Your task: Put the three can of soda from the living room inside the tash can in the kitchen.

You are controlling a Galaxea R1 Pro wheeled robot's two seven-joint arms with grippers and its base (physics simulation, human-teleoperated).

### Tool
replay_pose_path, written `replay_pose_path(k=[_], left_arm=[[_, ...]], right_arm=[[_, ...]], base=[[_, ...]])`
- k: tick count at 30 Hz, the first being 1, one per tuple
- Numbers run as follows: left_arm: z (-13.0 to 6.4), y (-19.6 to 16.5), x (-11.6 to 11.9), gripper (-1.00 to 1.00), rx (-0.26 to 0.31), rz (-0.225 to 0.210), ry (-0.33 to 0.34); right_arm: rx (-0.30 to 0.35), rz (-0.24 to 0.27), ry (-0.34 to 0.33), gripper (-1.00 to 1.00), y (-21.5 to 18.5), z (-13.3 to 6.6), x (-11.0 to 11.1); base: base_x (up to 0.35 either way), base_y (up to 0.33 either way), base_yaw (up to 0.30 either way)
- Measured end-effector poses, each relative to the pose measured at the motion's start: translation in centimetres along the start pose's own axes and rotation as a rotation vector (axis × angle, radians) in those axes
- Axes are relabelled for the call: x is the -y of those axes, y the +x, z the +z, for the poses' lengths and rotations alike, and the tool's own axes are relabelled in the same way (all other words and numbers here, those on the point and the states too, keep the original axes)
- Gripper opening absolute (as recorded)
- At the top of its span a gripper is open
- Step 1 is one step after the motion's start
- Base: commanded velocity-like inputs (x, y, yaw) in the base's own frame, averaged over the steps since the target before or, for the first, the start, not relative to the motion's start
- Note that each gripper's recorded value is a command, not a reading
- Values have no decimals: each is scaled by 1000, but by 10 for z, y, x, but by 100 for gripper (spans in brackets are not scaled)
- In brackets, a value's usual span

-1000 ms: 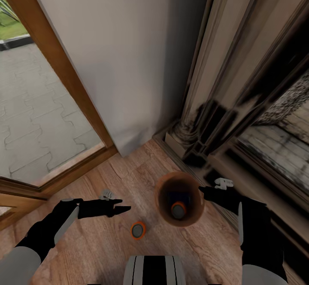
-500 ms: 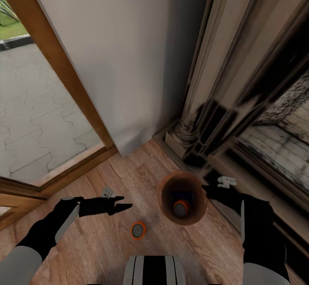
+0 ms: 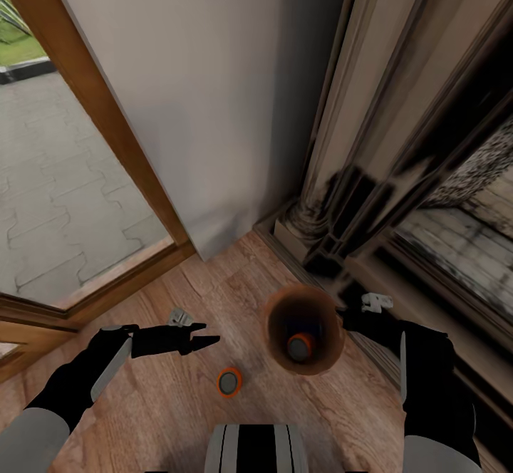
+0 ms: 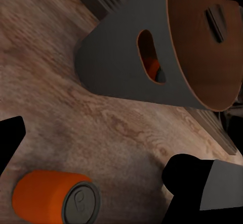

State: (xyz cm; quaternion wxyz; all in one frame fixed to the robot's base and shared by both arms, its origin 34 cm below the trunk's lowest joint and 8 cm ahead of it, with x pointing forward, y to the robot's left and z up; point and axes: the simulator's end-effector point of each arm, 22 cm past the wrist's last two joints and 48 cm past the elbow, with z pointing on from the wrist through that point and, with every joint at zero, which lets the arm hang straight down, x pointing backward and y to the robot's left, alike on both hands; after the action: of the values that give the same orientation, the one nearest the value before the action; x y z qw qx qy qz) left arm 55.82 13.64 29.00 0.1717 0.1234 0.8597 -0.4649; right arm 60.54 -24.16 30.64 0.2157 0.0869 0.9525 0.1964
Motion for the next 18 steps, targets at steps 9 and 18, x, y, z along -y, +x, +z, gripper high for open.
replay_pose_path(k=[9, 18], left_arm=[[-16, -18, 6, 100, 33, 16, 30], [-21, -26, 19, 100, 48, 14, 90]], right_arm=[[-12, 42, 13, -100, 5, -2, 8], [-10, 40, 16, -100, 6, -4, 10]], base=[[0, 0, 0], [0, 0, 0]])
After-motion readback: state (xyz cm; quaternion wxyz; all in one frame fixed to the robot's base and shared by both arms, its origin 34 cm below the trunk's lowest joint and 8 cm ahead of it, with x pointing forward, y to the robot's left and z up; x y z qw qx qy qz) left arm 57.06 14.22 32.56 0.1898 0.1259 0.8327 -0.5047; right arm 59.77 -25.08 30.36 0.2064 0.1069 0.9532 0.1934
